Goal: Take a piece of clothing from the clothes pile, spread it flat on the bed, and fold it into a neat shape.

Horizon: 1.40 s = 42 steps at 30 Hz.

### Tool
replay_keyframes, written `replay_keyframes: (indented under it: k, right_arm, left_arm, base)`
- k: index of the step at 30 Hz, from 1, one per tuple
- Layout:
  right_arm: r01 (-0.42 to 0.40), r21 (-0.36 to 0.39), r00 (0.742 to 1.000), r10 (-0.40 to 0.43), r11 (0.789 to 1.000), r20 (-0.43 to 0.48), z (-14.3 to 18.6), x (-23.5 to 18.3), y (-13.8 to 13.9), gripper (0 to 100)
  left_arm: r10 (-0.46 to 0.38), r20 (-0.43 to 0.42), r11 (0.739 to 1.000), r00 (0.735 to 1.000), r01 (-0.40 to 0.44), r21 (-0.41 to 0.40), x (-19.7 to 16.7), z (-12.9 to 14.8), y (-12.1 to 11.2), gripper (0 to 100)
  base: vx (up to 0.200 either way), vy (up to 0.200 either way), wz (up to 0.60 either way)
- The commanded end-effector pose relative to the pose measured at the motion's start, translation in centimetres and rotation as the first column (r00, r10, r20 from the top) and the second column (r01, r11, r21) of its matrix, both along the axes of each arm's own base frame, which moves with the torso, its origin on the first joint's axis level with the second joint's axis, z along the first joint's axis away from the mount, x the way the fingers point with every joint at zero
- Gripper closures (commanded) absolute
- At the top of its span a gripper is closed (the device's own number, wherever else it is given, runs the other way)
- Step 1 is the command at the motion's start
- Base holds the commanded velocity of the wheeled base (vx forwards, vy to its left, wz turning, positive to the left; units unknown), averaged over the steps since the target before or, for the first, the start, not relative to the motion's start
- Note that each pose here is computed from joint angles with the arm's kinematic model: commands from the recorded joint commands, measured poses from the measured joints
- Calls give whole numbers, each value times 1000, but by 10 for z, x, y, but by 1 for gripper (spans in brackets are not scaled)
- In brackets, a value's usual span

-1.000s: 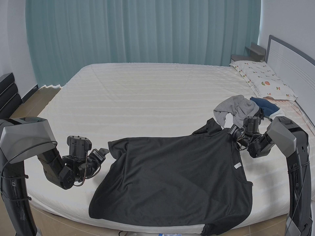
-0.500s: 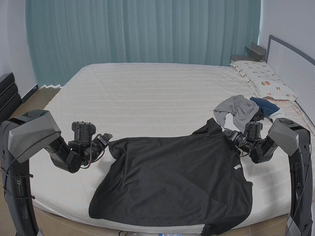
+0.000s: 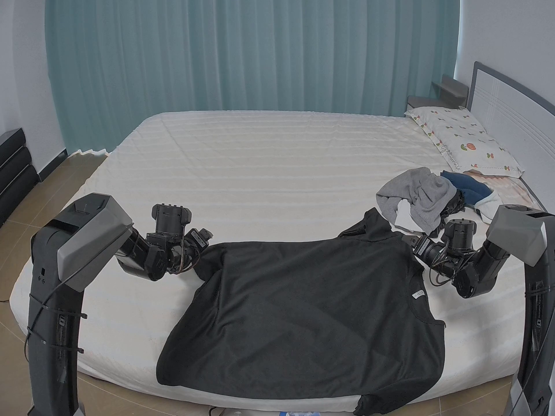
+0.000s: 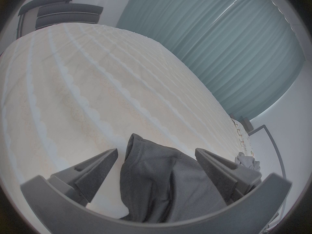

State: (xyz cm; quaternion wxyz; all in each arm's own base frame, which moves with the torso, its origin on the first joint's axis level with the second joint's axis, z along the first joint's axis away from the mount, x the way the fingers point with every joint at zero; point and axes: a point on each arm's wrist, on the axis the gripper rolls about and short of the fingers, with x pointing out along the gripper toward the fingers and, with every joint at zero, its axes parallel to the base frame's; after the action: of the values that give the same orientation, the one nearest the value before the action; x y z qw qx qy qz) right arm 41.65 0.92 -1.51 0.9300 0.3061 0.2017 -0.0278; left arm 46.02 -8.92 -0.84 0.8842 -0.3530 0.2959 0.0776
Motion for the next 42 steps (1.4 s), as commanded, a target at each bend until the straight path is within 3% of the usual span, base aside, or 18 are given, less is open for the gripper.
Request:
replay_keyframes:
  k: [1,9,10,20,22,25,41,42]
  right_arm:
    - [9,24,1000,-10,1000,18,12,-3,1,0]
    - [17,54,1000,-18,998,18,14,-3,2,0]
    - [18,56,1000,-19,998,17,14,-4,2,0]
    - [21,56,1000,-22,998,12,13,-5,1,0]
    - [25,57,1000,-26,998,13,13,-5,1,0]
    - [26,56,1000,-27,998,10,12,-5,1,0]
    - [26,56,1000,-26,998,-7,4,-4,2,0]
    - [26,56,1000,-26,998,-8,4,-5,2,0]
  left_arm:
    - [-3,-27,1000,1000,3,16,5,-21,-1,0]
    - [12,-11,999,1000,-11,33,13,-28,-4,0]
    - [15,6,999,1000,-16,29,17,-25,-4,100]
    - [81,133,996,988,-83,12,44,-1,8,100]
    - [110,203,994,973,-112,-6,61,13,21,100]
    - [117,226,993,967,-118,-10,69,17,25,100]
    - [130,170,991,977,-133,6,78,-8,32,100]
    - [130,170,991,977,-133,6,78,-8,32,0]
  base:
    - [0,0,0]
    - [0,0,0]
    - [0,0,0]
    - [0,0,0]
    - [0,0,0]
    - [0,0,0]
    - [0,0,0]
    - [0,0,0]
